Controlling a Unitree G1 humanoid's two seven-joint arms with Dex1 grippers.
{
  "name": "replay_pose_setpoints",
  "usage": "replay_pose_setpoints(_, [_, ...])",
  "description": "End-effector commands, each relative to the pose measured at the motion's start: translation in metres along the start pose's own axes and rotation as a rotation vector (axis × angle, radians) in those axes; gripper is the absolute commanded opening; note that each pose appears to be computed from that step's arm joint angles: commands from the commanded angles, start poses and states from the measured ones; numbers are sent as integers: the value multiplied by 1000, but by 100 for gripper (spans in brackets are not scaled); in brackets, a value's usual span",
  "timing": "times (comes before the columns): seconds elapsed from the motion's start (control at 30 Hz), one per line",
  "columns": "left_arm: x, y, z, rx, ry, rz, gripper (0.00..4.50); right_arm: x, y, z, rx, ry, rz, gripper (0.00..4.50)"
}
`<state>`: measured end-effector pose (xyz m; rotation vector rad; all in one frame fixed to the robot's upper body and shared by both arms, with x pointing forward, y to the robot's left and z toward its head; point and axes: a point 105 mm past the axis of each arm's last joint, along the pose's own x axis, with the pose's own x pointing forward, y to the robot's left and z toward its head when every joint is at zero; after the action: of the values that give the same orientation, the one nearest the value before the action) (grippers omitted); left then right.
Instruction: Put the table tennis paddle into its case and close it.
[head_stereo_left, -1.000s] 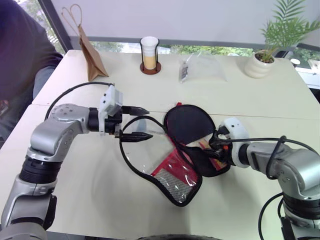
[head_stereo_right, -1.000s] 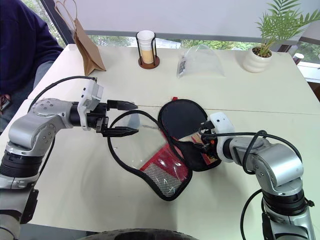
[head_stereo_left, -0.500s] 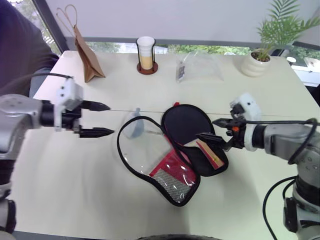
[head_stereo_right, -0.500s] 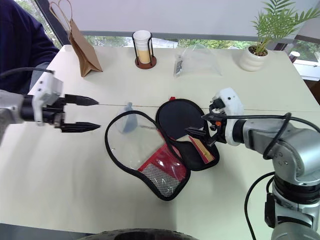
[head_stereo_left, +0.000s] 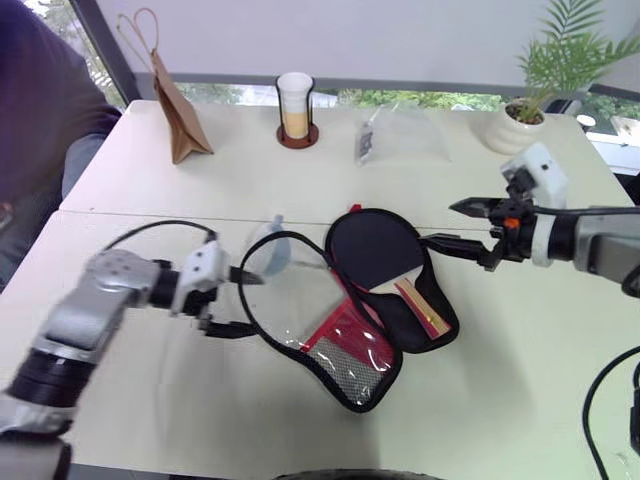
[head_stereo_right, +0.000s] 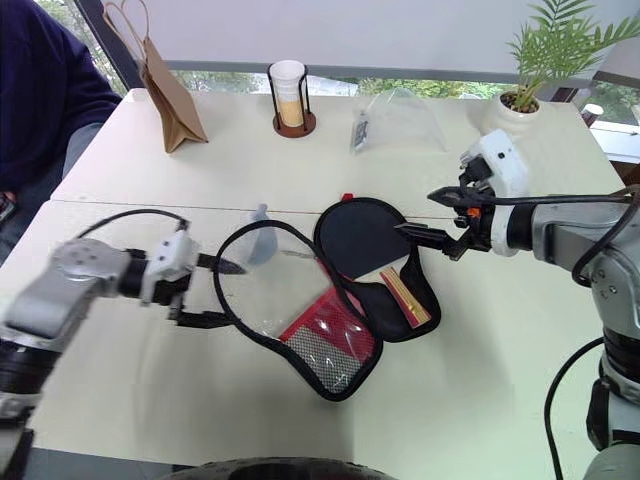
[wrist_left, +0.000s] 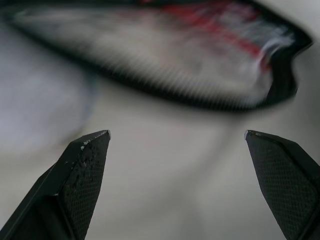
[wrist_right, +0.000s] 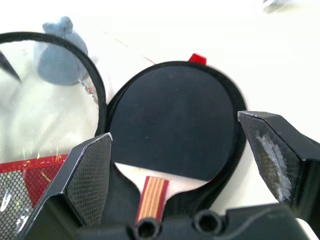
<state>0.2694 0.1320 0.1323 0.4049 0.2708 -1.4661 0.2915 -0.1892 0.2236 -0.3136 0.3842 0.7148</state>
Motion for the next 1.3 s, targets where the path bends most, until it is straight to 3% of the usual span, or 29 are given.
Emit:
replay_pose_setpoints(0.03, [8,4,37,46,-109,-31,450,-15,-5,15,-53,-49,-46,442])
replay_pose_setpoints(0.17, [32,22,68,91,-216,-76,450,-30,-18,16,-47,-53,-129,442])
replay_pose_setpoints(0.3, [76,48,89,117,-285,-95,450,-44,-27,10,-23,-37,-181,442])
replay_pose_setpoints(0.47, [117,69,87,117,-268,-82,450,-46,-26,-3,31,1,-162,442])
replay_pose_setpoints(0.57, [132,78,79,133,-227,-56,450,-37,-19,-30,90,79,-103,442])
replay_pose_setpoints(0.67, [126,82,81,154,-234,-51,450,-27,-14,-47,150,111,-39,442])
replay_pose_setpoints(0.87, [81,87,97,162,-298,-21,450,-4,-17,-72,242,152,45,442])
replay_pose_setpoints(1.1, [29,65,98,122,-322,16,450,19,-16,-97,284,210,132,442])
replay_pose_setpoints(1.3, [5,47,88,68,-299,113,450,37,-12,-111,313,233,196,442])
